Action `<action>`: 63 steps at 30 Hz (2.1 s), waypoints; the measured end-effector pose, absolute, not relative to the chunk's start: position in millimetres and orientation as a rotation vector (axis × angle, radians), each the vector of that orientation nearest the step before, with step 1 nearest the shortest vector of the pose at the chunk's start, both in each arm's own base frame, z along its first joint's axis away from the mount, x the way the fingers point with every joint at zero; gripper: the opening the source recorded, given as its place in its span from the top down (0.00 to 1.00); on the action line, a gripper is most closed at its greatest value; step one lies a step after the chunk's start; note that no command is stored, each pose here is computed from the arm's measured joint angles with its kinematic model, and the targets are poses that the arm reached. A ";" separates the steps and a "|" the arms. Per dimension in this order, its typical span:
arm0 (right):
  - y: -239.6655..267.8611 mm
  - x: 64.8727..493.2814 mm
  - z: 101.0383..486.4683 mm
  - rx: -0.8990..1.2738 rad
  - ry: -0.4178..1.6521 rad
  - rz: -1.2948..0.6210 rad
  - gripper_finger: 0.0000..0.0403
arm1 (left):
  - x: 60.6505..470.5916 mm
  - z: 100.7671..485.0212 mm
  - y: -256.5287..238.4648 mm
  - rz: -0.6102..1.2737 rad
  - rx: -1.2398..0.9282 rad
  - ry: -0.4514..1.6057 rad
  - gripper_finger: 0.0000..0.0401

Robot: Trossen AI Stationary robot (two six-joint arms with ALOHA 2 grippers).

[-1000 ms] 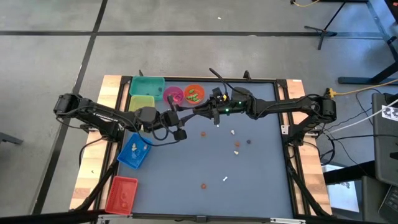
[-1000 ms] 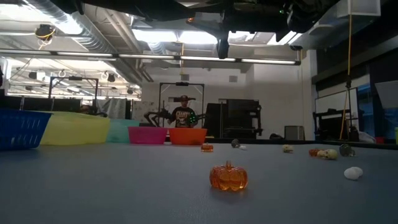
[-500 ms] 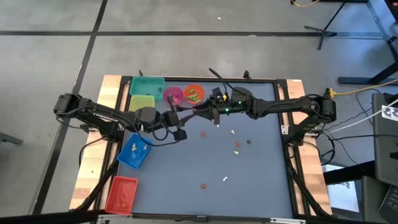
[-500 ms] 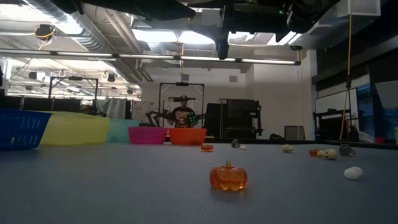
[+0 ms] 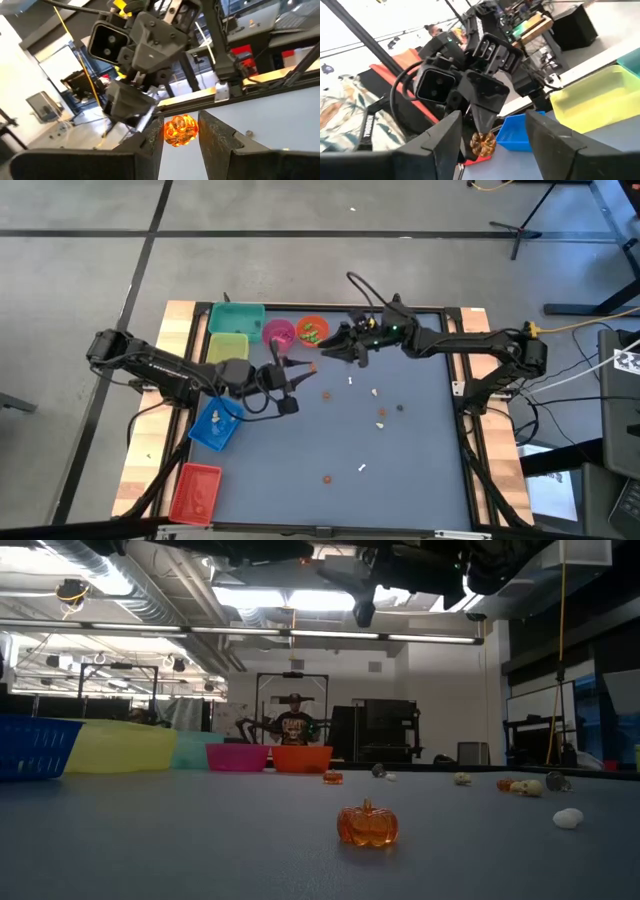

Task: Sort Halloween decoration
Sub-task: Put the orange pumpkin toy into the red bin

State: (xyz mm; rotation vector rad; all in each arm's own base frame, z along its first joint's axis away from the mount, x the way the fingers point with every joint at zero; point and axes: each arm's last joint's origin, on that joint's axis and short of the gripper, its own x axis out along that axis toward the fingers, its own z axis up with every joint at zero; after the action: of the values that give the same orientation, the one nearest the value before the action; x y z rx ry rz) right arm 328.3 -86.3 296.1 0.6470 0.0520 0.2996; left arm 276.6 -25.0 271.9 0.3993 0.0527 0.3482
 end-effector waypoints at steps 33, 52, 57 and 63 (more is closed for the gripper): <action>-89.7 325.0 279.9 0.729 0.226 0.275 0.47 | 241.6 230.1 -122.1 -0.059 -0.395 0.436 0.77; -89.7 325.0 279.9 0.728 0.225 0.275 0.47 | 162.1 201.5 -192.1 -0.124 -1.123 1.346 0.77; -89.7 325.0 279.9 0.728 0.225 0.275 0.47 | 142.8 201.0 -205.4 -0.092 -1.191 1.504 0.77; -89.7 325.0 279.9 0.728 0.225 0.275 0.47 | 121.4 194.9 -209.1 0.059 -1.185 1.698 0.77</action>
State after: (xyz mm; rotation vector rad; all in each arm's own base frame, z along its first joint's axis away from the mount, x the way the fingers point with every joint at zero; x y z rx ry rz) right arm 325.0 -89.7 279.9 0.7275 0.2252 0.2745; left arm 121.4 -209.1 194.9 -1.1853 1.6978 0.0587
